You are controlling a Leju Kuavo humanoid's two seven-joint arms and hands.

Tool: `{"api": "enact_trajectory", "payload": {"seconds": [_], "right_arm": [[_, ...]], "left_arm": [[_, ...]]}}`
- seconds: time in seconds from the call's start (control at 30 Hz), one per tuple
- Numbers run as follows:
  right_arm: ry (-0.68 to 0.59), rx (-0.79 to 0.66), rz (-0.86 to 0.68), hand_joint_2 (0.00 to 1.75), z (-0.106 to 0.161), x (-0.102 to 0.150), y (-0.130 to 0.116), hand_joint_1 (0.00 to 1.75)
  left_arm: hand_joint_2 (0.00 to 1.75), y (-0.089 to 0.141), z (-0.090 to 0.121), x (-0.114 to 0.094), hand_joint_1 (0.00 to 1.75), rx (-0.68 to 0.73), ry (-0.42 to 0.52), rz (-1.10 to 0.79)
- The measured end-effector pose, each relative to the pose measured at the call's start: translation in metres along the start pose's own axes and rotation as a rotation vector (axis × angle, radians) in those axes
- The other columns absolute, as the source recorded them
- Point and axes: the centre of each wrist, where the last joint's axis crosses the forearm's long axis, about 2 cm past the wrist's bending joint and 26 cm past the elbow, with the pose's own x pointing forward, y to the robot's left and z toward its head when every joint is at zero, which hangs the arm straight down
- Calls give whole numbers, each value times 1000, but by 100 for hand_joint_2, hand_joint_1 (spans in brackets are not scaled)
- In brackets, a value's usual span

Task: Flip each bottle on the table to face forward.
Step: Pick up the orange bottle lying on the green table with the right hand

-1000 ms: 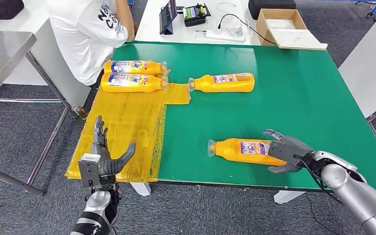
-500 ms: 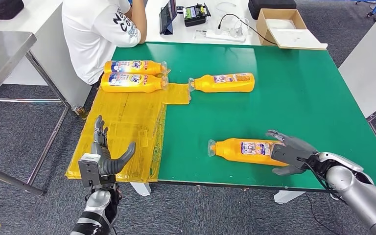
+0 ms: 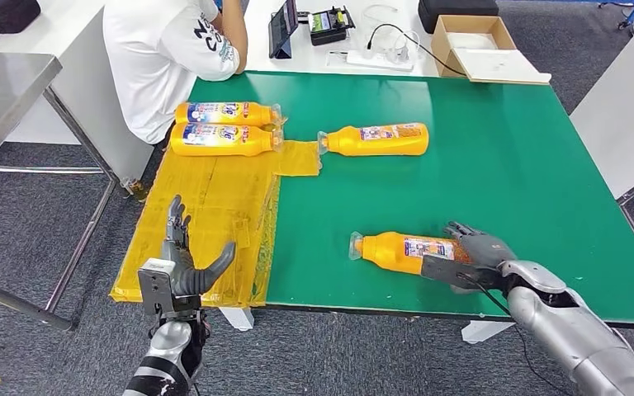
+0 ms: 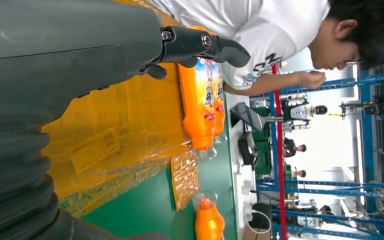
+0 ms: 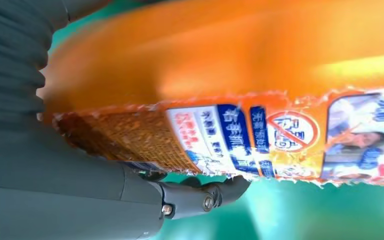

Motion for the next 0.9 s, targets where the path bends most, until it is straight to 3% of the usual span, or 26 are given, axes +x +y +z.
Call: {"api": "enact_trajectory", "payload": {"seconds": [0.53, 0.57, 0.67, 0.7, 0.77, 0.9], "right_arm": [[59, 1, 48, 175, -19, 13, -6, 0], [59, 1, 49, 175, -20, 13, -6, 13], [52, -7, 48, 175, -21, 15, -6, 135], [46, -13, 46, 175, -21, 16, -5, 166], [31, -24, 37, 175, -22, 18, -3, 175], [-12, -75, -16, 175, -21, 24, 4, 175]], "left_arm": [[175, -3, 1, 0, 0, 2, 7, 14], [175, -3, 1, 0, 0, 2, 7, 14], [175, -3, 1, 0, 0, -2, 7, 17], [175, -3, 1, 0, 0, -3, 7, 18], [175, -3, 1, 0, 0, -6, 6, 19], [175, -3, 2, -1, 0, -12, 8, 20]]}}
